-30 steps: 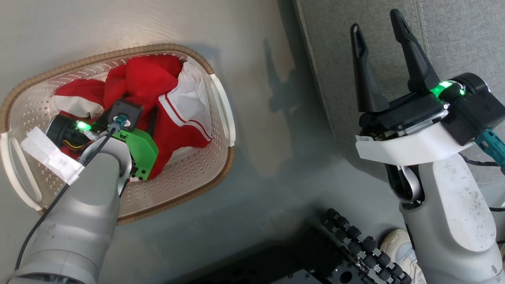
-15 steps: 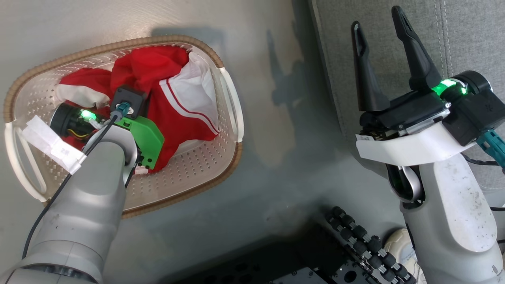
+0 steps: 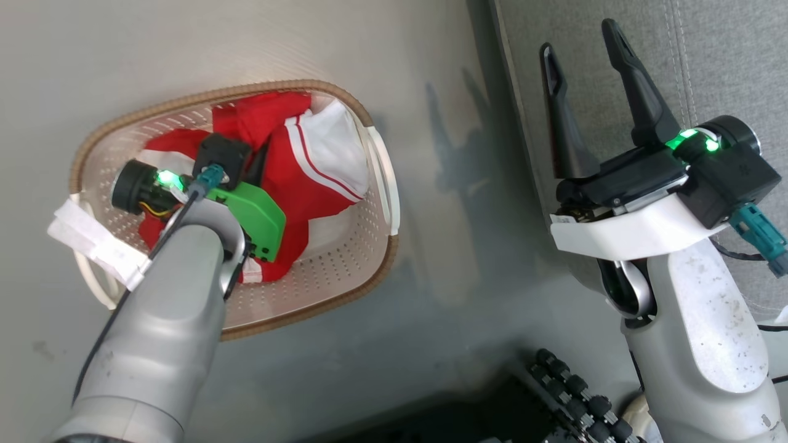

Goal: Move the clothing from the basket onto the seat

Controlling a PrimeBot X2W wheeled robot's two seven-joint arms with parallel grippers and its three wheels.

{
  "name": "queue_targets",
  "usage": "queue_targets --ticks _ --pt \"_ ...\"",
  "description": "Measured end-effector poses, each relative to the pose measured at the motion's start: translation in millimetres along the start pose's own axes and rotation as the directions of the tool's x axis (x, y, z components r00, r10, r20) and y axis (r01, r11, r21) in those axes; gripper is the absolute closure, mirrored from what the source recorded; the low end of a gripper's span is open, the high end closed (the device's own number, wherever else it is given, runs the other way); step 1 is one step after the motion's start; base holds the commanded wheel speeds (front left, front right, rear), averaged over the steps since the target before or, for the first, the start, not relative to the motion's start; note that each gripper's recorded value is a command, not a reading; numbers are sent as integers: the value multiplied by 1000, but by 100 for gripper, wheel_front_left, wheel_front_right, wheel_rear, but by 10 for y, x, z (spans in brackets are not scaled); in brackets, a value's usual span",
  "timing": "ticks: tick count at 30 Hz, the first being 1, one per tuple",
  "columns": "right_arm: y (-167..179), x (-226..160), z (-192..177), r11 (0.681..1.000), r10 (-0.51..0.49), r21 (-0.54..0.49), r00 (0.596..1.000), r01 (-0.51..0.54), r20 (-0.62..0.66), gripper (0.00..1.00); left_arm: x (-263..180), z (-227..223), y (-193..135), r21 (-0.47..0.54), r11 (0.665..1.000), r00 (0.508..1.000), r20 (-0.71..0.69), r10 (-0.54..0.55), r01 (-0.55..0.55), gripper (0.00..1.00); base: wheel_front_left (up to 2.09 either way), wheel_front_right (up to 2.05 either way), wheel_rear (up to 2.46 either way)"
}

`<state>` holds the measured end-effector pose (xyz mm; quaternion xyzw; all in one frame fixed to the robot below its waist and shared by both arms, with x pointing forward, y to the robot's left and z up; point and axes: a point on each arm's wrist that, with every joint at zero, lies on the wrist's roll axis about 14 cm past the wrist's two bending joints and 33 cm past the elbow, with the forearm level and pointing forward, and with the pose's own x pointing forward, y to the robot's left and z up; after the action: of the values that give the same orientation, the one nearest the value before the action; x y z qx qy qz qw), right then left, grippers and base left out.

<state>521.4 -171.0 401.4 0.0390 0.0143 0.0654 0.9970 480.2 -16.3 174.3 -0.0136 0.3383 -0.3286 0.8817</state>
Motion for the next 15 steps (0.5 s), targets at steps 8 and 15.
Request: queue_targets --ticks 8,15 --pt "150 -80 224 1000 25 13 999 -25 31 0 -355 350 -102 -11 1000 995 100 20 -19 100 0 0 0" --pt "254 -223 446 999 36 17 998 -37 59 0 -740 704 -211 -18 999 977 208 47 -44 100 0 0 0"
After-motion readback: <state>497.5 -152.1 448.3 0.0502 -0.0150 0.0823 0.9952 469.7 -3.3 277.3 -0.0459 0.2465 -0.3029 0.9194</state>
